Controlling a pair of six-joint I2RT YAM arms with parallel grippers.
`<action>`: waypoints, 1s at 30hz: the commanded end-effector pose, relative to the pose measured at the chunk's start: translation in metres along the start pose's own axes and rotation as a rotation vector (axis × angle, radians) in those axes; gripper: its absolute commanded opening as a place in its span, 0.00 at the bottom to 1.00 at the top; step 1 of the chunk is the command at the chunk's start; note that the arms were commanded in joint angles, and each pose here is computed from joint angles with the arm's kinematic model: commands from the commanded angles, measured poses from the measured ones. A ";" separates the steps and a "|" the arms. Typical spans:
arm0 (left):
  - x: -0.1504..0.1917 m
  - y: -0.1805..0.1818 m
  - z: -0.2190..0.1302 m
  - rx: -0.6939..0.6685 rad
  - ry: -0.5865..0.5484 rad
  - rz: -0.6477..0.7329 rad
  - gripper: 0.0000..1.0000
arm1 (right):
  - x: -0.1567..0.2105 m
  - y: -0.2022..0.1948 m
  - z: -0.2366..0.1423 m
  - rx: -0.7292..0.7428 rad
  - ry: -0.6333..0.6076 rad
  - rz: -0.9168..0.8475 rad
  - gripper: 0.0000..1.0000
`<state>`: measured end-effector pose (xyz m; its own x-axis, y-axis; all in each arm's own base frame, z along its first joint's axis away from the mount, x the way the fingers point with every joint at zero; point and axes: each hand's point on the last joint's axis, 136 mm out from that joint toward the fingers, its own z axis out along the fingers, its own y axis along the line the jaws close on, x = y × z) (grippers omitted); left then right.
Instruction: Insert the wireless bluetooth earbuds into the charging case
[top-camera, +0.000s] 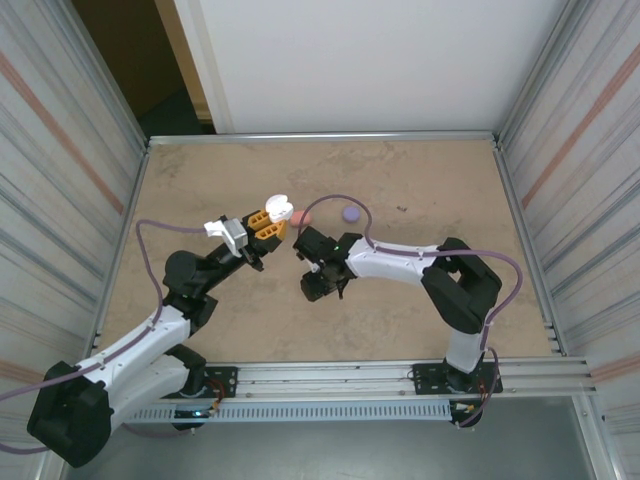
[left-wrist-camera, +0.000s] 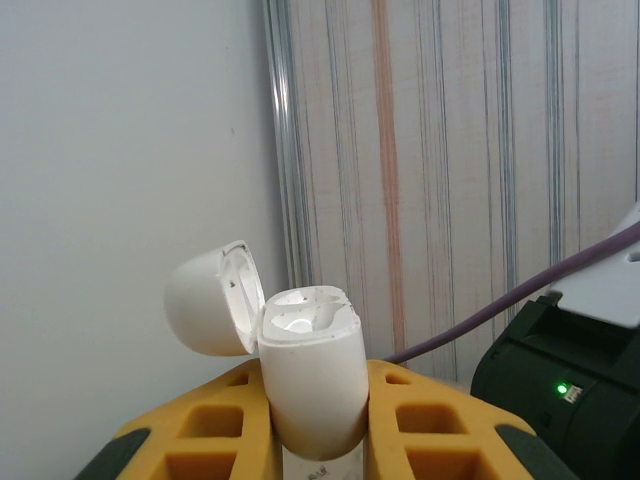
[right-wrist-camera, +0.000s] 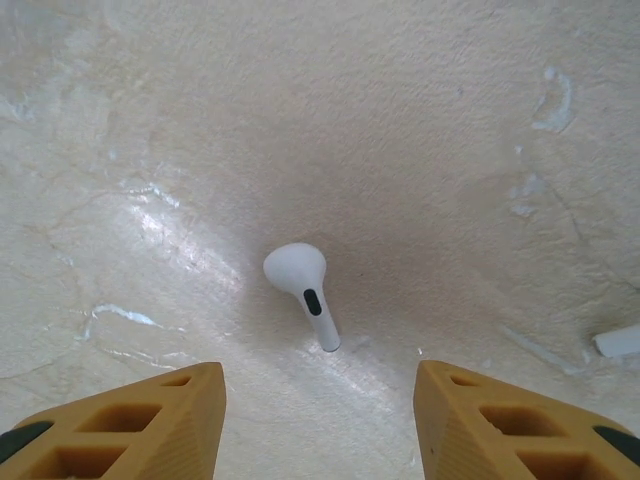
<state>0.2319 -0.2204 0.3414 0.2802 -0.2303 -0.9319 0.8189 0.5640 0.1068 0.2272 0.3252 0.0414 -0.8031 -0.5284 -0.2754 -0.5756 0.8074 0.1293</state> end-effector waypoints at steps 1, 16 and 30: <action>-0.019 -0.003 -0.001 0.014 -0.048 0.042 0.00 | -0.010 0.007 -0.013 -0.050 -0.005 -0.027 0.51; -0.019 -0.003 -0.002 0.011 -0.046 0.047 0.00 | -0.024 0.005 0.008 -0.031 0.045 -0.051 0.49; -0.016 -0.002 0.000 0.008 -0.037 0.045 0.00 | -0.018 0.005 0.024 -0.035 0.092 -0.055 0.41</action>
<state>0.2293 -0.2188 0.3450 0.2925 -0.2335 -0.9273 0.8165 0.5658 0.1151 0.2414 0.3456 0.0245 -0.7815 -0.5850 -0.2166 -0.6185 0.7720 0.1465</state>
